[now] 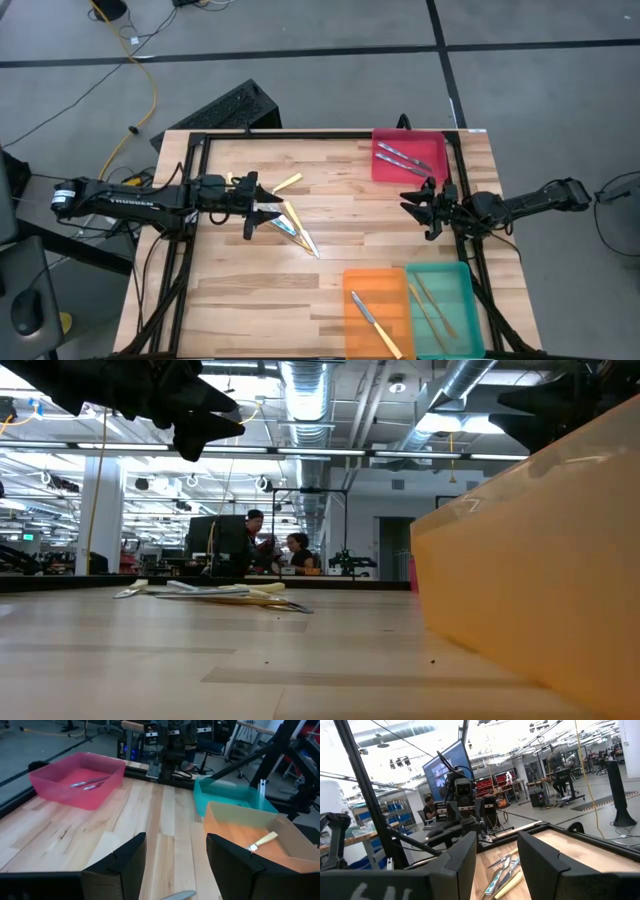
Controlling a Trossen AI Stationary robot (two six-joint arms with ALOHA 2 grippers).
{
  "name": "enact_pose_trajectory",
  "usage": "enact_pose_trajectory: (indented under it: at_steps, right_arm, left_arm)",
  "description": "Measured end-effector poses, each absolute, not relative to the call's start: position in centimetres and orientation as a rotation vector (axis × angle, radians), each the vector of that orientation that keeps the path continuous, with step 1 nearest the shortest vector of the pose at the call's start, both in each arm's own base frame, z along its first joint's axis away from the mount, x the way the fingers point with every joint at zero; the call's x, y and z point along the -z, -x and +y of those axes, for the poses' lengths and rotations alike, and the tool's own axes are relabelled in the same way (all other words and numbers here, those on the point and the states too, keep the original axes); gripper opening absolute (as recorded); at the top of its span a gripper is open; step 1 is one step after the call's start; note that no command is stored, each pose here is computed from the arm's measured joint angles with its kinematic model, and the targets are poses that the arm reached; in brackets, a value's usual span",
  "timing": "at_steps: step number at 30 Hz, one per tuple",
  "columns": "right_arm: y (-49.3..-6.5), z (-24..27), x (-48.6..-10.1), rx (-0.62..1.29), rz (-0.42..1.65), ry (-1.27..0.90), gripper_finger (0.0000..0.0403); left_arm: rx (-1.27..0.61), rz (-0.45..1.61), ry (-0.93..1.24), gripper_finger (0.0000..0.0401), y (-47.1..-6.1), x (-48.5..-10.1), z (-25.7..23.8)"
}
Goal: Sort silverware by color (type)
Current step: Put the yellow knife into the orange bin
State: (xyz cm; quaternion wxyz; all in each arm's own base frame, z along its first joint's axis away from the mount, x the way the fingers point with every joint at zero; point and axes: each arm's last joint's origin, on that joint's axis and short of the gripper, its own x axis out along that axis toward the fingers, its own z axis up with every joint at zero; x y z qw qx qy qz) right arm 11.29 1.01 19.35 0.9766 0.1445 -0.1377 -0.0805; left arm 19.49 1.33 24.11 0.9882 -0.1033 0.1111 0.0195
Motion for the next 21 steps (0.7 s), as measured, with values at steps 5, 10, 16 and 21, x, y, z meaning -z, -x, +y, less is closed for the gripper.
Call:
enact_pose_trajectory:
  at_steps: [5,10,16,21]
  right_arm:
    - [-11.3,1.01,-19.33,0.162,-0.277,-0.291,0.0168]
    - [-11.3,1.01,-19.32,0.161,-0.276,-0.291,0.0168]
    - [-11.3,1.01,-19.31,0.161,-0.276,-0.291,0.0168]
    - [-11.31,1.02,-19.24,0.162,-0.27,-0.288,0.0168]
  left_arm:
    - [-0.045,0.223,0.207,0.019,-19.48,-24.11,1.34]
    - [-0.06,0.221,0.207,0.019,-19.48,-24.11,1.39]
    - [-0.06,0.221,0.207,0.019,-19.48,-24.11,1.39]
    - [-0.055,0.222,0.209,0.019,-19.48,-24.11,1.37]
